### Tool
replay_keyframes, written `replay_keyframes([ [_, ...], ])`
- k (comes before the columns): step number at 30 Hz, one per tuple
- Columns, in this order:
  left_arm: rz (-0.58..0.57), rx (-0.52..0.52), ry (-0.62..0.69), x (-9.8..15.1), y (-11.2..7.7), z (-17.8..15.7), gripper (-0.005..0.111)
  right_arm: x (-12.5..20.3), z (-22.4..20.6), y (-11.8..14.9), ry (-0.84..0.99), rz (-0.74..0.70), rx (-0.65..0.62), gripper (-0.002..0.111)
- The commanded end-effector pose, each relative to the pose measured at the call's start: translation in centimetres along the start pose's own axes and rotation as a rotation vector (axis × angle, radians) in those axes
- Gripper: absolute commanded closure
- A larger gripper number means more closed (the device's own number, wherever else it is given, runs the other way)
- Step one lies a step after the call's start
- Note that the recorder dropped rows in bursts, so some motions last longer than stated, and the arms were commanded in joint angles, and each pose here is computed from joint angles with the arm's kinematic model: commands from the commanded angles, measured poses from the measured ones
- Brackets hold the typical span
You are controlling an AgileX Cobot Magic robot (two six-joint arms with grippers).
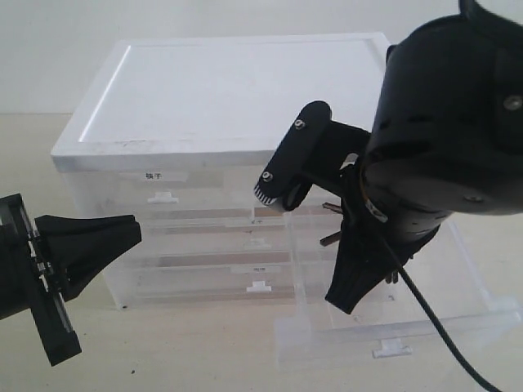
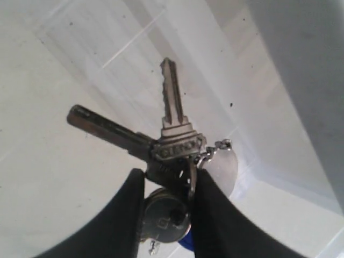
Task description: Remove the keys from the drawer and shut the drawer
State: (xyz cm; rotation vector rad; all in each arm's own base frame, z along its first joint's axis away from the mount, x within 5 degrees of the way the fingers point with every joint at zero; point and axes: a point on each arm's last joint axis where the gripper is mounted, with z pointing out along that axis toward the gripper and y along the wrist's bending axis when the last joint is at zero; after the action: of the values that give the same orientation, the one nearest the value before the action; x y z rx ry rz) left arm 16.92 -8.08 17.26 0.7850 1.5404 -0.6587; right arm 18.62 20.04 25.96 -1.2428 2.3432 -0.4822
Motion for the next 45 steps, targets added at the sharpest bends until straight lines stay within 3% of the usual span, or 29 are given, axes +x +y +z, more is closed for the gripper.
replay_keyframes([
  [1, -0.008, 0.007, -0.010, -0.1, 0.0, 0.1, 0.102, 0.0, -1.4, -0.5, -0.066, -0.031, 0.064, 0.109],
  [6, -0.009, 0.005, -0.011, -0.1, 0.0, 0.1, 0.102, -0.1, -4.4, -0.2, -0.179, -0.066, 0.220, 0.109],
  [12, -0.009, 0.005, -0.011, -0.1, 0.0, 0.1, 0.102, -0.2, -5.9, 0.8, -0.230, -0.126, 0.293, 0.109],
  [22, -0.010, 0.002, -0.012, -0.1, 0.0, 0.1, 0.102, 0.2, -9.8, 0.6, -0.385, -0.110, 0.382, 0.109],
  [27, -0.011, 0.000, -0.012, -0.1, 0.1, 0.1, 0.102, 0.1, -12.1, 0.0, -0.502, -0.065, 0.345, 0.109],
  [39, -0.012, -0.003, -0.013, -0.1, 0.1, 0.1, 0.102, -2.2, -14.0, 3.1, -0.799, -0.109, 0.081, 0.109],
  [45, -0.023, 0.004, -0.011, -0.1, 0.0, 0.1, 0.102, -3.4, -11.0, 3.2, -0.669, -0.090, 0.110, 0.109],
])
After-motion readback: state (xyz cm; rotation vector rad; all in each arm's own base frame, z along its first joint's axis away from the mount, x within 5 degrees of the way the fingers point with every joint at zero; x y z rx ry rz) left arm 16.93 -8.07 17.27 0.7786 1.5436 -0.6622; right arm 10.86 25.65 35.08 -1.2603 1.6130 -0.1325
